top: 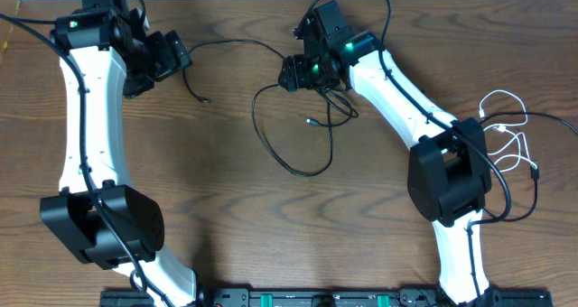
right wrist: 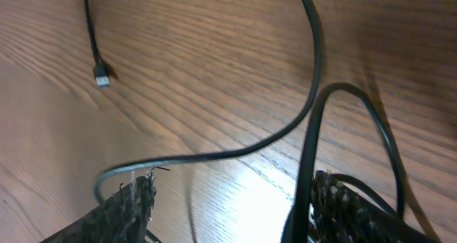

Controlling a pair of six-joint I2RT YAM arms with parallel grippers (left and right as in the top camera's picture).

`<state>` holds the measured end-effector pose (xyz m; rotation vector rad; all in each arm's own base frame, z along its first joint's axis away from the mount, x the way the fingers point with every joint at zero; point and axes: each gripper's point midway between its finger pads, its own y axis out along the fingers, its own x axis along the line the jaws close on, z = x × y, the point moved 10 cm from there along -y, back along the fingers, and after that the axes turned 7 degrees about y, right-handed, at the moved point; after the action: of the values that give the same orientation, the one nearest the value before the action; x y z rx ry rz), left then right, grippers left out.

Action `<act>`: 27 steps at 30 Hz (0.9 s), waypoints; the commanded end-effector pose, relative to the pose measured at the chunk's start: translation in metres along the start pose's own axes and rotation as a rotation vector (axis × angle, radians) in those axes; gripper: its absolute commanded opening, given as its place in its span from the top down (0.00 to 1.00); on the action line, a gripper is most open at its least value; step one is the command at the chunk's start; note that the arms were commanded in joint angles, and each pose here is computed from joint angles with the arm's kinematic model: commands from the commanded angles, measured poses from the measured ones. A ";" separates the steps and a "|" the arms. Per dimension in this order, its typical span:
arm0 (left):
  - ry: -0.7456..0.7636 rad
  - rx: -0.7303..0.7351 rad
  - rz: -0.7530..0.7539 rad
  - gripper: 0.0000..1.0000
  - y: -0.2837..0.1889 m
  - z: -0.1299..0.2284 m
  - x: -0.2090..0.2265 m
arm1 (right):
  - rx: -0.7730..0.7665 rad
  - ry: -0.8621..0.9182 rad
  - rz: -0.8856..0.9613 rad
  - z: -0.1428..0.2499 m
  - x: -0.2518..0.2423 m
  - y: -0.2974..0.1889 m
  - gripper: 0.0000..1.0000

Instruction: Untangle cables

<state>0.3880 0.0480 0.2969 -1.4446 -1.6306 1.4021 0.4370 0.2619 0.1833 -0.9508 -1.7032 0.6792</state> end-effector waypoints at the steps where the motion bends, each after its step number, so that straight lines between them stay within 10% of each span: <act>1: 0.018 -0.024 -0.031 0.08 -0.006 -0.003 0.003 | 0.028 0.020 -0.024 0.009 0.013 0.019 0.33; 27: -0.088 -0.056 -0.126 0.08 -0.013 -0.010 0.043 | 0.064 -0.085 -0.006 0.080 0.075 0.114 0.39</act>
<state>0.3809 0.0908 0.2963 -1.3074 -1.7739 1.3974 0.3838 0.3779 0.1107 -0.8781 -1.7553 0.7728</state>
